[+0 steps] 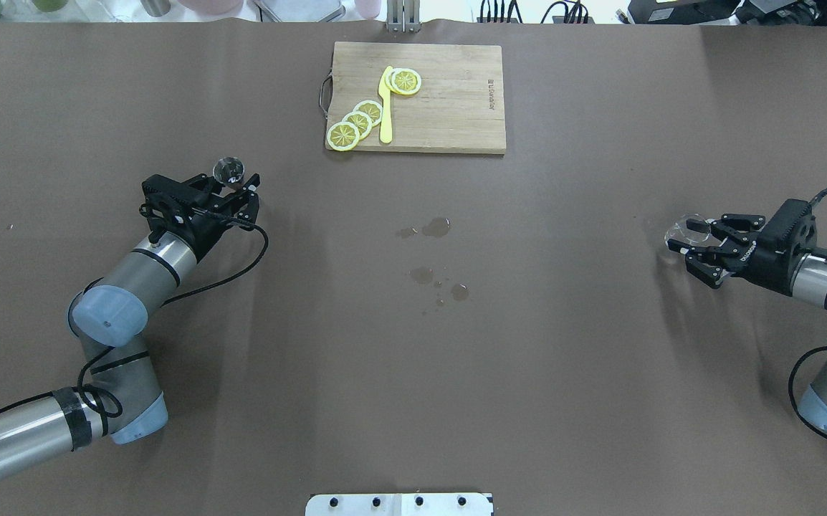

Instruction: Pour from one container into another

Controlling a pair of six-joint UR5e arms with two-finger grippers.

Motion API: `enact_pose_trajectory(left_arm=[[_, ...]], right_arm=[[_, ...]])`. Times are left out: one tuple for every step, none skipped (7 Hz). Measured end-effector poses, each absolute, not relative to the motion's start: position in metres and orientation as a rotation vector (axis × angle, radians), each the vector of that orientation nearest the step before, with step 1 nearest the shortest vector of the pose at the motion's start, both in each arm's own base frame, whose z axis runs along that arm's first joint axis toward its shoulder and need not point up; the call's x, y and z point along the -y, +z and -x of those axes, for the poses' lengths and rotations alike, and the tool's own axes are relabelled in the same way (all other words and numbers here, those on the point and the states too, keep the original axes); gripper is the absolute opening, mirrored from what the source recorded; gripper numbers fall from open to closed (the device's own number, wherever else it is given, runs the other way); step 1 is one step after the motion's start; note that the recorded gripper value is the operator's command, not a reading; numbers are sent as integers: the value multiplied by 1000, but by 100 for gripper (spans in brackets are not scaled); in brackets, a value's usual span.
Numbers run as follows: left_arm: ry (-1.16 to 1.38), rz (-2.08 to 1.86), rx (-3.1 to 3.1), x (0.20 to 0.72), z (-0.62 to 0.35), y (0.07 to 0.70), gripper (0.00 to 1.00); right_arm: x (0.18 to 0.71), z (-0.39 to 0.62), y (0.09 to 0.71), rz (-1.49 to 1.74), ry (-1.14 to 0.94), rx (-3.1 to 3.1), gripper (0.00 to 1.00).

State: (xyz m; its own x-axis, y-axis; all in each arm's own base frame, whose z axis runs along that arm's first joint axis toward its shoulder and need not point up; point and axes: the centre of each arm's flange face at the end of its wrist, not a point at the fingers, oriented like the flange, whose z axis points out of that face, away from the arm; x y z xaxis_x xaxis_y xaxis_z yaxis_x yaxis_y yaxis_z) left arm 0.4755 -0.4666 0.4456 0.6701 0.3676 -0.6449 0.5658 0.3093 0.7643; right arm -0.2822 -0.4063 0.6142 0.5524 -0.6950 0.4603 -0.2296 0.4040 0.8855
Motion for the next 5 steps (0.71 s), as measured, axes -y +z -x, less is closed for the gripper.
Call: enact_pose_trajectory(left_arm=[[-157, -1298, -890, 466, -475, 446, 98], [-157, -1300, -893, 465, -475, 445, 98], [-160, -1304, -904, 463, -474, 440, 98], [-164, -1310, -918, 460, -471, 434, 98], [-168, -1315, -929, 456, -464, 431, 98]], right_arm=[[406, 283, 615, -1152, -364, 984, 26], [405, 284, 616, -1148, -365, 982, 26], [405, 284, 618, -1143, -365, 979, 26], [406, 284, 619, -1139, -366, 976, 26], [406, 285, 619, -1136, -366, 973, 43]])
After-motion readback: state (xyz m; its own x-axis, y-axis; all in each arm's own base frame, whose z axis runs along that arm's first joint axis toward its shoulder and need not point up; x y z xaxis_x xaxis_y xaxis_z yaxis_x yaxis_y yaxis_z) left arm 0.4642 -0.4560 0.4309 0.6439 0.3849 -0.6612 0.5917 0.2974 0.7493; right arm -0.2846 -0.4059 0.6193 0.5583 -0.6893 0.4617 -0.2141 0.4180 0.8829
